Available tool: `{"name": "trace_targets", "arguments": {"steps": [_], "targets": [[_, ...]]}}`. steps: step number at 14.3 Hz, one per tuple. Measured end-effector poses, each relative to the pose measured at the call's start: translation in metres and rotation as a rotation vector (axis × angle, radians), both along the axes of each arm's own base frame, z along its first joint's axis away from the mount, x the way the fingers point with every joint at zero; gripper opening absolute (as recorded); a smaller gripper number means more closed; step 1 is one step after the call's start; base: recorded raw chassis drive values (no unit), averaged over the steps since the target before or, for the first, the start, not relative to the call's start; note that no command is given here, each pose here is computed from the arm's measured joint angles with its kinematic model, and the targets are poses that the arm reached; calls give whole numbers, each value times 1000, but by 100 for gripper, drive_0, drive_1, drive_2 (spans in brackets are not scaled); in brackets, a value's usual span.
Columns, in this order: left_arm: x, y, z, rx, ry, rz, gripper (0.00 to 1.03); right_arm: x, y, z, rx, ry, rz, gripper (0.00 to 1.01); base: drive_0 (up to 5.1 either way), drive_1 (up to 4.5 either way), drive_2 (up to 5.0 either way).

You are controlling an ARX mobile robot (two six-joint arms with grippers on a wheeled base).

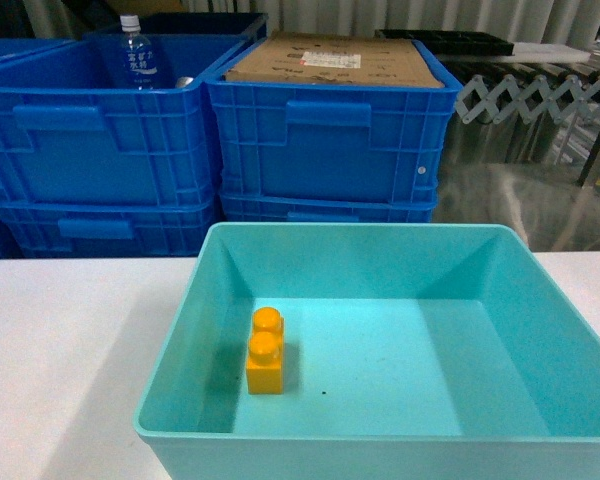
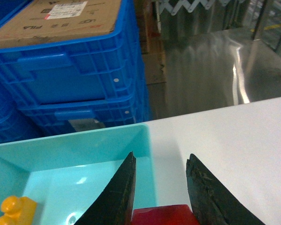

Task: Pick red block from blue box to shelf

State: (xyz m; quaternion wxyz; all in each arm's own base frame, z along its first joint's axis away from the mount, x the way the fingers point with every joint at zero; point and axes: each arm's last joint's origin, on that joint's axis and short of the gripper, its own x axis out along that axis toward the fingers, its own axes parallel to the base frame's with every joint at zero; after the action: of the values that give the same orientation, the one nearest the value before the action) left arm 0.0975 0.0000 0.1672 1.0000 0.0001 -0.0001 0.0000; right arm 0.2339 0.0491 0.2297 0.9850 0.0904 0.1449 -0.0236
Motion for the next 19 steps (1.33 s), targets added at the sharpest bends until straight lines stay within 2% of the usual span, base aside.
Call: {"name": "trace_targets", "arguments": {"steps": [1, 2, 3, 4, 5, 6, 8, 10, 12, 13, 16, 17, 19], "targets": [[0, 0, 0, 0, 0, 0, 98, -26, -20, 9, -25, -57, -90, 27, 0, 0, 0], [0, 0, 0, 0, 0, 0, 98, -43, -28, 13, -60, -160, -219, 27, 0, 0, 0], [0, 0, 0, 0, 0, 0, 98, -49, -27, -1, -86, -126, -273, 27, 0, 0, 0], [0, 0, 0, 0, 0, 0, 98, -56, -24, -23, -117, -66, -296, 27, 0, 0, 0], [0, 0, 0, 0, 0, 0, 98, -60, -22, -33, -115, -27, -278, 27, 0, 0, 0], [0, 0, 0, 0, 0, 0, 98, -60, -22, -30, -84, -56, -278, 27, 0, 0, 0], [0, 0, 0, 0, 0, 0, 98, -56, -19, -23, 5, -121, -220, 27, 0, 0, 0], [0, 0, 0, 0, 0, 0, 98, -48, -20, -25, 84, -121, -166, 27, 0, 0, 0], [0, 0, 0, 0, 0, 0, 98, -40, -24, -29, 183, -112, -111, 27, 0, 0, 0], [0, 0, 0, 0, 0, 0, 98, -39, -25, -26, 210, -122, -104, 27, 0, 0, 0], [0, 0, 0, 0, 0, 0, 98, -37, -26, -25, 310, -119, 2, 27, 0, 0, 0], [0, 0, 0, 0, 0, 0, 98, -37, -29, -24, 318, -135, -8, 27, 0, 0, 0], [0, 0, 0, 0, 0, 0, 98, -37, -35, -22, 293, -160, -61, 27, 0, 0, 0]]}}
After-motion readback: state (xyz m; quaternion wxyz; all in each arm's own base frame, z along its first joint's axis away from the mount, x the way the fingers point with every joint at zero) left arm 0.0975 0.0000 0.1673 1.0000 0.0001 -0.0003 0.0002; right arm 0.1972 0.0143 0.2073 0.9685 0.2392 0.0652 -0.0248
